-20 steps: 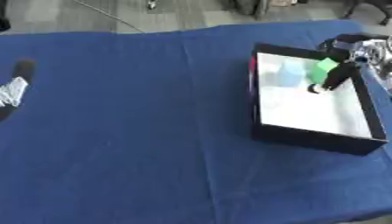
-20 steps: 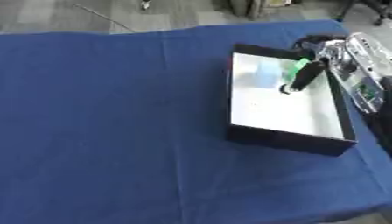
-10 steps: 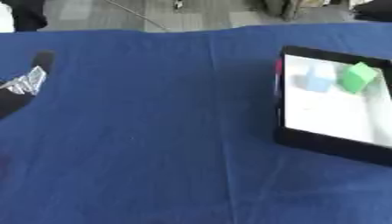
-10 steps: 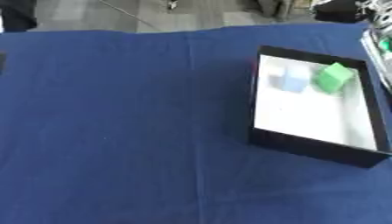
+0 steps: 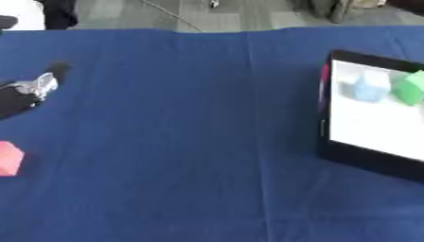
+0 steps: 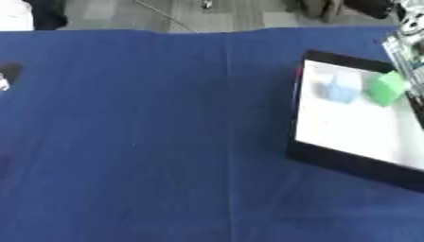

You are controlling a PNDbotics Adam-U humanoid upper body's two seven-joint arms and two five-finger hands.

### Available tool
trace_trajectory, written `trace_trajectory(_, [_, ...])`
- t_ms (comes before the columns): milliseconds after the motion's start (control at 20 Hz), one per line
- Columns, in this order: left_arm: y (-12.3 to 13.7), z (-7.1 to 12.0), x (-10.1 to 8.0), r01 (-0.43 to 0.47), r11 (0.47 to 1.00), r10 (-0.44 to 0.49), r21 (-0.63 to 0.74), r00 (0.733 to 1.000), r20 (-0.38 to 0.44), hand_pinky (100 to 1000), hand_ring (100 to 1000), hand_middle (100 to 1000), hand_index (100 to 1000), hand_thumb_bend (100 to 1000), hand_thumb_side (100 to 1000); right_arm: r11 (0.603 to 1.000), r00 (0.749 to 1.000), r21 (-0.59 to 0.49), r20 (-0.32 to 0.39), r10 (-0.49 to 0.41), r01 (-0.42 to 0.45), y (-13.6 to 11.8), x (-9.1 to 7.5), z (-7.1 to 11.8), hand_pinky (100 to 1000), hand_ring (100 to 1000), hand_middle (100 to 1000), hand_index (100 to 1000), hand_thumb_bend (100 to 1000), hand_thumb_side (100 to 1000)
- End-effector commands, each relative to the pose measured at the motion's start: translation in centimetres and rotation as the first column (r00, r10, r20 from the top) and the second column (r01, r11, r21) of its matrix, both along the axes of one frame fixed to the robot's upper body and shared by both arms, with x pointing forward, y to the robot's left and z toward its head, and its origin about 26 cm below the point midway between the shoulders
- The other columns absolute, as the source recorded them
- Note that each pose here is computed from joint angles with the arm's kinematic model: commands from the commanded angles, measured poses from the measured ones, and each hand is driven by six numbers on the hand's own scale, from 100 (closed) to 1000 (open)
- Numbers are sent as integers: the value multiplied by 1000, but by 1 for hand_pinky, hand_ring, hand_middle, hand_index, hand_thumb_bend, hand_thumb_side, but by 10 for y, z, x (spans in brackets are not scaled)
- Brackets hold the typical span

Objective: Pick up the objects with one hand, pass them to the other hand, and then place them into the box on the other side of the table.

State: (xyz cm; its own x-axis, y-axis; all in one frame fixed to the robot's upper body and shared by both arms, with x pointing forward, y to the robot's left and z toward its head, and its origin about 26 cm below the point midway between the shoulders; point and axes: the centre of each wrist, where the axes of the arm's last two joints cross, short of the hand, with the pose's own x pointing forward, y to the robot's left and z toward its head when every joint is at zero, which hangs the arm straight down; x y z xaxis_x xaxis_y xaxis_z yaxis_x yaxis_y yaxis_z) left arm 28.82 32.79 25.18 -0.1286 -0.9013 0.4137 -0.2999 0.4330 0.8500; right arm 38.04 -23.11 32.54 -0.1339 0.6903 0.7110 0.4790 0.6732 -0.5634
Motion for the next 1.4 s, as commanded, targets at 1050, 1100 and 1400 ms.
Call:
trace_trajectory(1050, [71,-14,2,-335,942,276,16,749,-602,915,904,799,863,740,507,999,998,-4,53,-44,45,6,3,5,691,808,787,876,100,331])
trace_trajectory(1100, [73,-16,2,-347,938,284,16,741,-609,914,904,799,862,750,508,999,998,-3,53,-45,45,6,3,5,690,807,786,876,100,333])
trace_trajectory(1400, [87,-31,7,-407,913,331,45,670,-665,909,905,795,856,788,519,999,997,2,55,-51,51,7,4,3,688,802,780,871,100,334])
